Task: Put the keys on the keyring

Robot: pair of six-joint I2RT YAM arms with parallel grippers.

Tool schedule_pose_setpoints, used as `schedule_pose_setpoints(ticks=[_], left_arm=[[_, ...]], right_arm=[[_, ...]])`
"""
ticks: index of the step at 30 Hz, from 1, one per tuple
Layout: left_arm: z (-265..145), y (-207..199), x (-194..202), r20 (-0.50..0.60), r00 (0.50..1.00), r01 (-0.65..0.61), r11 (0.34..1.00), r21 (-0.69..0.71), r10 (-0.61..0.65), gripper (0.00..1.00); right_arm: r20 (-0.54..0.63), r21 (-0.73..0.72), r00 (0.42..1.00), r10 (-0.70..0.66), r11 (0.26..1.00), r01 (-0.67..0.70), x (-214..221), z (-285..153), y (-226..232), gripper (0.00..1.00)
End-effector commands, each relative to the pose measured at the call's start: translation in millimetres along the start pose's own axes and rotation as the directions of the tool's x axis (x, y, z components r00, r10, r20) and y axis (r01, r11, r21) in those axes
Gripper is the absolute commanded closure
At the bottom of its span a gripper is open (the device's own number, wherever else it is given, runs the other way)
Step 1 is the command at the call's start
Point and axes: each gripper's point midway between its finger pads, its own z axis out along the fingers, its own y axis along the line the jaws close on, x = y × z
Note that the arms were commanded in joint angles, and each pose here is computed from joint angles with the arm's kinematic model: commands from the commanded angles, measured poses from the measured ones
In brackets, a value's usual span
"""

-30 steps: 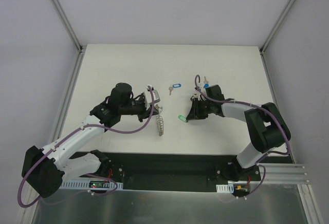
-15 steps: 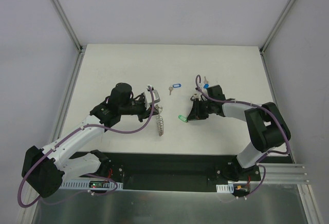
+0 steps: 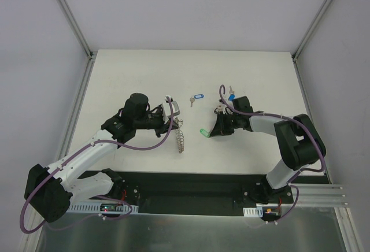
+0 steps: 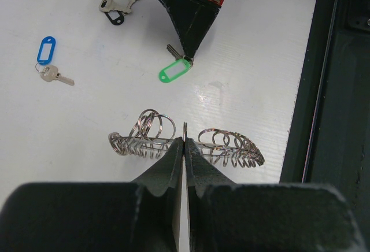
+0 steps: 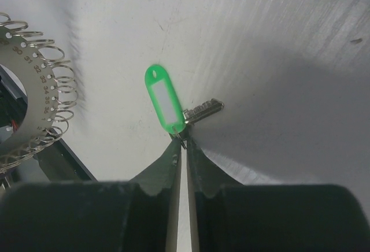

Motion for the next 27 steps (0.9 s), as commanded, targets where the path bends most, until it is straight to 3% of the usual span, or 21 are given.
schedule_pose_setpoints(ticks=[1,4,19,27], left_arm=[[-2,0,-14,0.056,0.998,-0.031,1.0,0.001,0.031,1.0],[-3,1,-15,0.058,0.998,-0.034,0.999,0.0,0.034,1.0],[-2,0,-14,0.058,0.998,-0.034,0.999,0.004,0.033,1.0],[-3,0,-16,0.062,0.997,-0.035,0.999,0.002,0.035,1.0]], right_arm=[[0.014,-0.033,0.999,-0.032,0.999,0.032,-3,0,3,0.91],[0.019,-0.04,0.999,-0.044,0.998,0.045,-3,-1,5,0.99],[0.063,-0.014,0.997,-0.037,0.999,0.038,5,-10,7,0.99],[0.174,0.158,0.97,-0.168,0.977,0.141,6,-22,3,0.98]])
